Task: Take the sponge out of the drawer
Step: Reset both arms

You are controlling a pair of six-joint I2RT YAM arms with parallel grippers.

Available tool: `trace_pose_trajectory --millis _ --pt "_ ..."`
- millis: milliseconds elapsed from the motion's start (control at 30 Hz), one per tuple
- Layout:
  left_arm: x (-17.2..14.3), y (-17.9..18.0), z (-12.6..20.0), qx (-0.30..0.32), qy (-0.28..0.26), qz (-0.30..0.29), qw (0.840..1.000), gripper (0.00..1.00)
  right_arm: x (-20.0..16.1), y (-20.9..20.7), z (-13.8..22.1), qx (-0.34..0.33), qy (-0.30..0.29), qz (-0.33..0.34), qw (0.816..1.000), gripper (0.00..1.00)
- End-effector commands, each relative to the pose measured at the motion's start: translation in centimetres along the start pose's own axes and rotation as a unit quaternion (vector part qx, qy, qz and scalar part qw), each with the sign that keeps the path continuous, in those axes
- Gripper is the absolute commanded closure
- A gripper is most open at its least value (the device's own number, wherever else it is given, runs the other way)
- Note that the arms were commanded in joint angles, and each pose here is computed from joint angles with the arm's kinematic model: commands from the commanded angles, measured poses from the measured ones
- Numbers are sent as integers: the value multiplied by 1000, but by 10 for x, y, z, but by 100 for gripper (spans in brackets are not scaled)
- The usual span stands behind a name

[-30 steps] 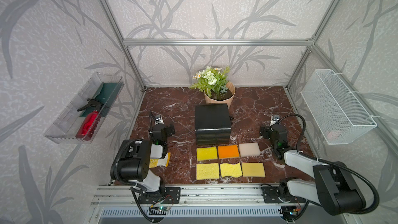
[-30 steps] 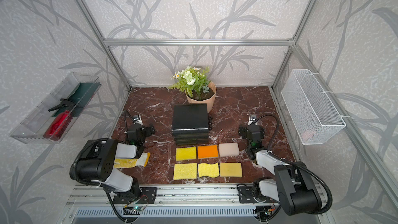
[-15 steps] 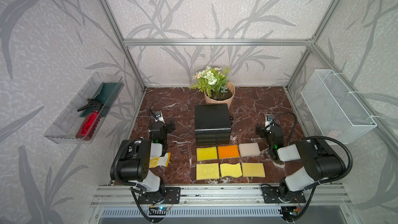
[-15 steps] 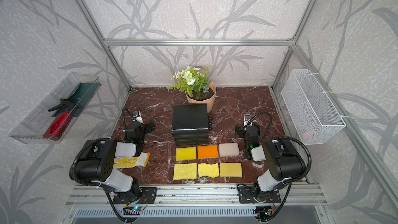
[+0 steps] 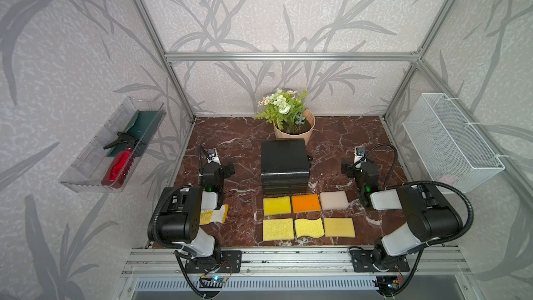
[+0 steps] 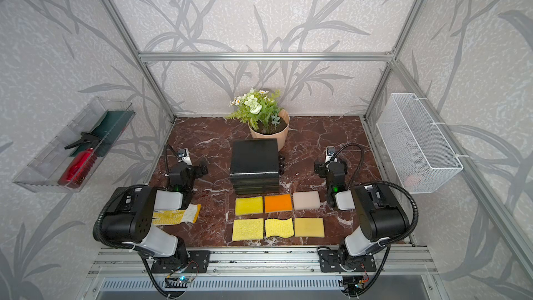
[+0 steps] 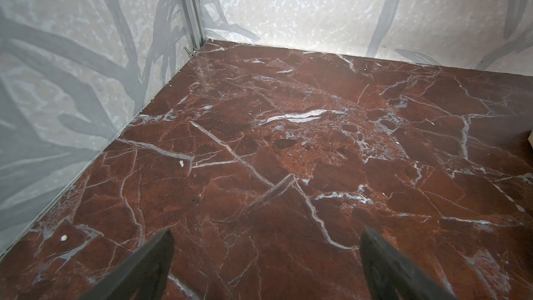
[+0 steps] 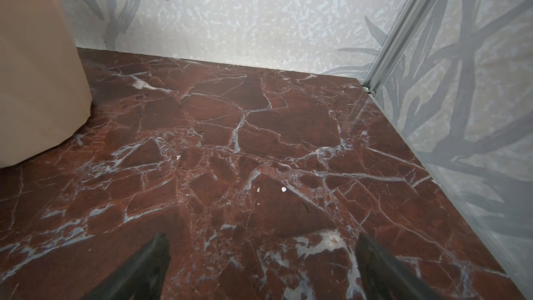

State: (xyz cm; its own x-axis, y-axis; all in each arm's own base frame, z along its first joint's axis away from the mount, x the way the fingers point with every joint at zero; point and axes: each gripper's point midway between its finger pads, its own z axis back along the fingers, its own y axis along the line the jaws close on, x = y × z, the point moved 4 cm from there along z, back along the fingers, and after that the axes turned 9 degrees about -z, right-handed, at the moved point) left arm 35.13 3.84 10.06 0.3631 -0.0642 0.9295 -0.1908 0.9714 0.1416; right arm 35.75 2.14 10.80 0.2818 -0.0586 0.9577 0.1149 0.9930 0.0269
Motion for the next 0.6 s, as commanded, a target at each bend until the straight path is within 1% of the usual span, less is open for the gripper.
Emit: trace_pose_trajectory --millis 0,567 --pt "9 1 -2 2 -18 -8 1000 1 -1 -1 0 -6 -5 1 1000 1" --pt "9 0 -2 1 -17 -9 1000 1 0 -2 0 -6 -5 2 1000 1"
